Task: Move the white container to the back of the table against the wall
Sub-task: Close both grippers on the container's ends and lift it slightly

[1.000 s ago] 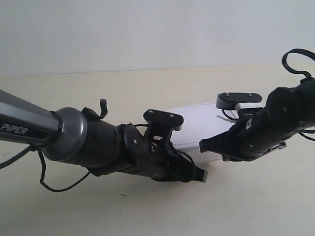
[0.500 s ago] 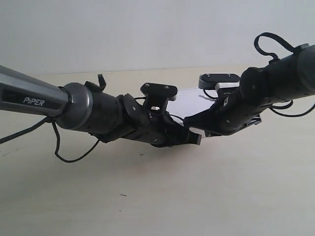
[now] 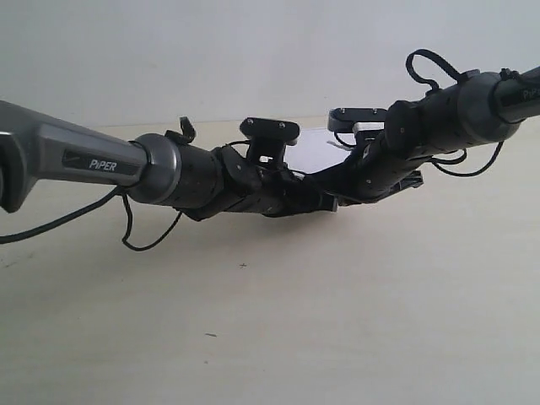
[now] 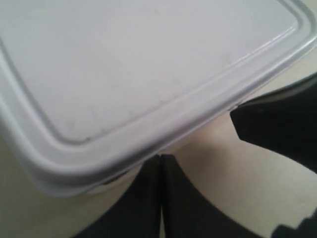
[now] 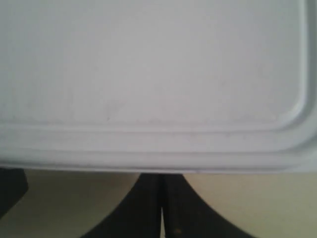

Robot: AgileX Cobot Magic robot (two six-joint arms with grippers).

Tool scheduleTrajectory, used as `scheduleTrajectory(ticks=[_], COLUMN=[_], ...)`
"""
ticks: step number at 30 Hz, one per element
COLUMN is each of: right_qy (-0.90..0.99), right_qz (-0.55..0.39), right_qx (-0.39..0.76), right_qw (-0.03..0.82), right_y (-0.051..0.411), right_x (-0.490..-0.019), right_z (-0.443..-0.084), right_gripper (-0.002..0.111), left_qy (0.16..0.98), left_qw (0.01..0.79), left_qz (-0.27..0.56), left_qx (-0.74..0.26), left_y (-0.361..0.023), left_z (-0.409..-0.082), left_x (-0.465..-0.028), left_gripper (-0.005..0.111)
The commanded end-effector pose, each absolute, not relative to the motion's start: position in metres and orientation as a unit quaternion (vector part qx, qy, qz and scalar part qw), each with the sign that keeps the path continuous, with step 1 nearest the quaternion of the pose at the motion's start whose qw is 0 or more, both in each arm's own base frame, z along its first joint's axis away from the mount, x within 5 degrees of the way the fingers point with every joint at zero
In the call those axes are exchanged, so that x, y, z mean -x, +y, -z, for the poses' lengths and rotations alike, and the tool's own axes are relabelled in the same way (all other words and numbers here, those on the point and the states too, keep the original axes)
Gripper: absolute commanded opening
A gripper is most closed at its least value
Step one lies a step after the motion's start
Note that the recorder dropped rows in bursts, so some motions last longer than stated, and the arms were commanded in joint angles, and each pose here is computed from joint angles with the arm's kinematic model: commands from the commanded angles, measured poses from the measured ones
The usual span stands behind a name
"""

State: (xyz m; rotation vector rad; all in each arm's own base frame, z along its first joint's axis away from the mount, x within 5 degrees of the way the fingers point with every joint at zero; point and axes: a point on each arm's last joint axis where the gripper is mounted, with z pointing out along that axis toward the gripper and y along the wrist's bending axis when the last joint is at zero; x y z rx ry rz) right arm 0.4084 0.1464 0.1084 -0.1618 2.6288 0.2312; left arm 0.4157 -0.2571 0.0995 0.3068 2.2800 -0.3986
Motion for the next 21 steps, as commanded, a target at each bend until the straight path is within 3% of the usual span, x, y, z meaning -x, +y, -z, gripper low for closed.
scheduleTrajectory(ticks=[1,21], right_qy=[0.957,0.931], right_qz=[-0.082,-0.096], right_qx=[0.063,0.070], right_qw=[0.269,0.346], right_y=[0.144,0.162], right_x=[-0.424,-0.492], right_z=[-0.107,-0.107], right_gripper=[0.000,0.000], left_qy=[0.896,0.870], left_qw=[0.402,0.454], left_qz=[0.154,0.159], left_qx=[-0.112,-0.105], left_y=[-0.252,-0.242], left_z=[-0.094,-0.098], left_x=[-0.433,-0.492], left_gripper=[0.000,0.000])
